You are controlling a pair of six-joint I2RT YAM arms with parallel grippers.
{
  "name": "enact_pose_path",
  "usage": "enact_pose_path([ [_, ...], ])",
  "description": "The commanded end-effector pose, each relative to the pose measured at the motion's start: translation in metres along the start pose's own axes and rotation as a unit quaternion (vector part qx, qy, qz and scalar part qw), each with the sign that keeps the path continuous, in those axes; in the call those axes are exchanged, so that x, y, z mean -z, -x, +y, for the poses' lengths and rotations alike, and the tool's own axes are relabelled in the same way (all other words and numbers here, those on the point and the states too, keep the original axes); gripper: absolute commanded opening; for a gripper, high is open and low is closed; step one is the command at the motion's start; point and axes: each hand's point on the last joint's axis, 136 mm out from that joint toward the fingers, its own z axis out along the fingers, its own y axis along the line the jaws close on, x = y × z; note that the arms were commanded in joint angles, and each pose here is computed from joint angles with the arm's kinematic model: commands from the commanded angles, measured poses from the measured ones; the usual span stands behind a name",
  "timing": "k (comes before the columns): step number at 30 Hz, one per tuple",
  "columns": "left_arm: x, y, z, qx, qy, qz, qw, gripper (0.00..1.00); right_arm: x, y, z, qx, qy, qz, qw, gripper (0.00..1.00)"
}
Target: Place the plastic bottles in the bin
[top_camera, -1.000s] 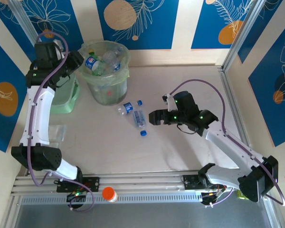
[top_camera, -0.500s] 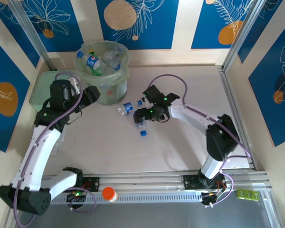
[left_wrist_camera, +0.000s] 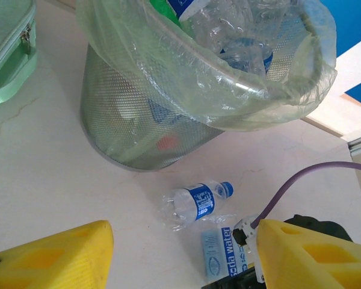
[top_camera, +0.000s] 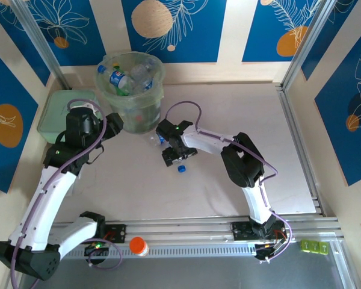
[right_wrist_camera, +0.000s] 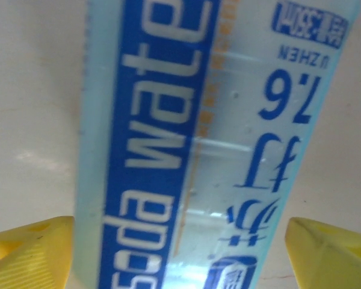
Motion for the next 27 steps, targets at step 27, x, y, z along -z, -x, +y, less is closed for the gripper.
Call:
enact_pose_path([
  [27,0.006,-0.049,-0.110,-0.037,-0.265,0.118,0.956,0.86,0.168,-0.033,0.015,0.030,0.200,-0.247,0.948,0.51],
])
